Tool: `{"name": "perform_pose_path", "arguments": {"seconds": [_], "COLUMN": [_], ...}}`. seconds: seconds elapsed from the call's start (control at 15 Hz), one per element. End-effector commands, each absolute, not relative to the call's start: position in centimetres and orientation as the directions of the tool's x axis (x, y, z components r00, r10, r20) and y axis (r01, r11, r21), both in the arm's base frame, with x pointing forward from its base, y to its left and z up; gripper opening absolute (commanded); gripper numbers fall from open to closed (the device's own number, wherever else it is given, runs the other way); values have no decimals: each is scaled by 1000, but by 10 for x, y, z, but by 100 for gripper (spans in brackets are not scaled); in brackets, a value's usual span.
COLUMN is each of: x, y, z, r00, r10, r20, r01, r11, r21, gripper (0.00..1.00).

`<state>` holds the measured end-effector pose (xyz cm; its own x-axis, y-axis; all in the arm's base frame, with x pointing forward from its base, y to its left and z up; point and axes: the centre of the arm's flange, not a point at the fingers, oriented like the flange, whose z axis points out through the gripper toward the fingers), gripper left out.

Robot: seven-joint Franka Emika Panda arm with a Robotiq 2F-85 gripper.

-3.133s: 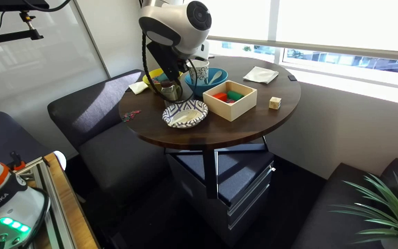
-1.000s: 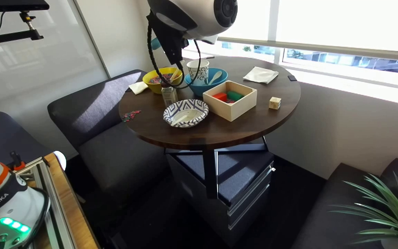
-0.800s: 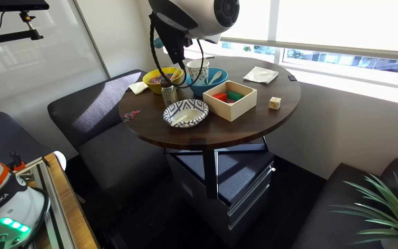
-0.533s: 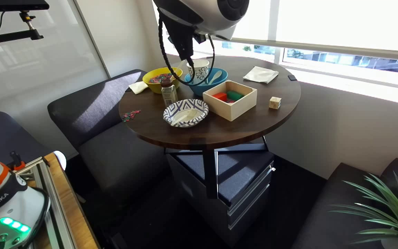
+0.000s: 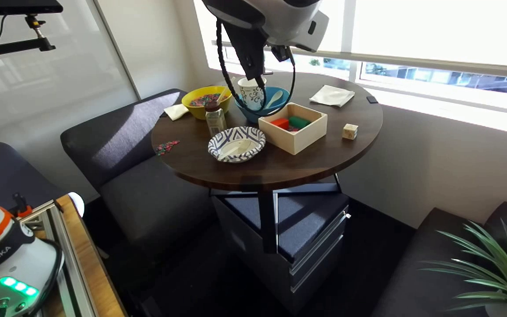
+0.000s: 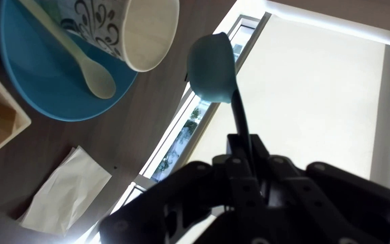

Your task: Use the blue spoon to get cereal from the yellow bowl, then pour the cereal in the white cup

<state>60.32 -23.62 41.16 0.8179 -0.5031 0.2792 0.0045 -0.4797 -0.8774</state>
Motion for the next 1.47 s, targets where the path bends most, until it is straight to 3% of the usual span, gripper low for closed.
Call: {"name": "perform_pose_path", "arguments": {"seconds": [0.0, 0.4, 0.73, 1.13, 1.4], "x": [610, 610, 600, 597, 600], "y": [-232, -219, -195, -156, -148], "z": [407, 409, 424, 438, 434], "r00": [810, 844, 876, 803, 707], "r10": [-495, -410, -247, 31, 159], "r20": [316, 346, 415, 595, 689], "r01": [-40, -38, 98, 360, 433], "r11": [-583, -689, -750, -822, -868], "r21": [-811, -724, -654, -442, -244], "gripper": [2, 2, 2, 2, 2]}}
